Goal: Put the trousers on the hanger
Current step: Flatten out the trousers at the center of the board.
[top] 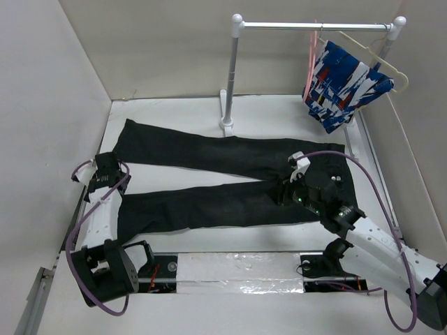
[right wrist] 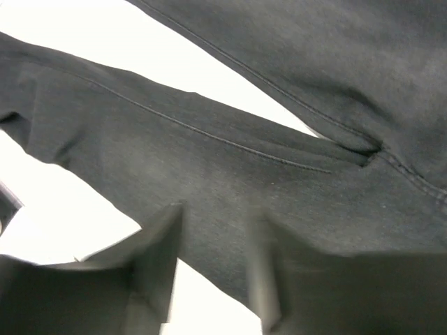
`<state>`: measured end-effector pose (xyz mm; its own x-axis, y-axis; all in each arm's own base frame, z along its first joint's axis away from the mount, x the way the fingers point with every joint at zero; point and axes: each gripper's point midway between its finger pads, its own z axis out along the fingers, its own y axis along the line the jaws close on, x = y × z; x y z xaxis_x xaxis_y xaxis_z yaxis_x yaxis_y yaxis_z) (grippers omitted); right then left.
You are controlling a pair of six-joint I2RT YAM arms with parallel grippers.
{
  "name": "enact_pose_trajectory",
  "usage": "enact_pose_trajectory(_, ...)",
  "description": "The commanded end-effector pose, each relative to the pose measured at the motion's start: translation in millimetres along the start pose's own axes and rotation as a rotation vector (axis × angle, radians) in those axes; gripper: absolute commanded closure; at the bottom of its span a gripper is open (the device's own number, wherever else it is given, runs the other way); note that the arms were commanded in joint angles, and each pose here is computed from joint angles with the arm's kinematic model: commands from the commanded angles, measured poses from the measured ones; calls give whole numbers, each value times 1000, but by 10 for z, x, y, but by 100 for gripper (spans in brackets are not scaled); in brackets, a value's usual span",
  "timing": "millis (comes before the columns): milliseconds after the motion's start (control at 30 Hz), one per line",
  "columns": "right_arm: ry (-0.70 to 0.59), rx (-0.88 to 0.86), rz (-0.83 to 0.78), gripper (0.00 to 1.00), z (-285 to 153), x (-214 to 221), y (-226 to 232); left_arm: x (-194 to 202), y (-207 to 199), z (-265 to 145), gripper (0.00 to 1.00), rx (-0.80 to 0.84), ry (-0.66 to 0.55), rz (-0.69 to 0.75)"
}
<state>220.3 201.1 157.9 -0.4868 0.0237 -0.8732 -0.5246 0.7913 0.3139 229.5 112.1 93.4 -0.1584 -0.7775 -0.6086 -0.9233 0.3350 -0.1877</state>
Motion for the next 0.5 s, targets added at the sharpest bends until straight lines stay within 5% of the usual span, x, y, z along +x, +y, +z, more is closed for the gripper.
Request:
enact_pose_trajectory(0,-9,-22,-8,47,-55,-2,48,111,74,168,27,-74,37,17)
enact_pose_trajectory(167,-7,-18,-7,42,-96,36,32,91,34,441,36,-165,25,22)
enact_pose_trajectory(267,-8,-5,-9,42,-97,54,2,128,-52,566,64,-184,60,40)
enact_pose_trajectory(300,-8,0,-9,42,-96,62,-9,139,-71,593,85,-186,67,44)
enact_pose_trajectory(333,-10,5,-9,42,-96,58,-19,123,-127,622,95,-174,66,42)
enact_pose_trajectory(467,-20,30,-10,44,-59,33,-61,-91,-597,610,100,-55,47,27)
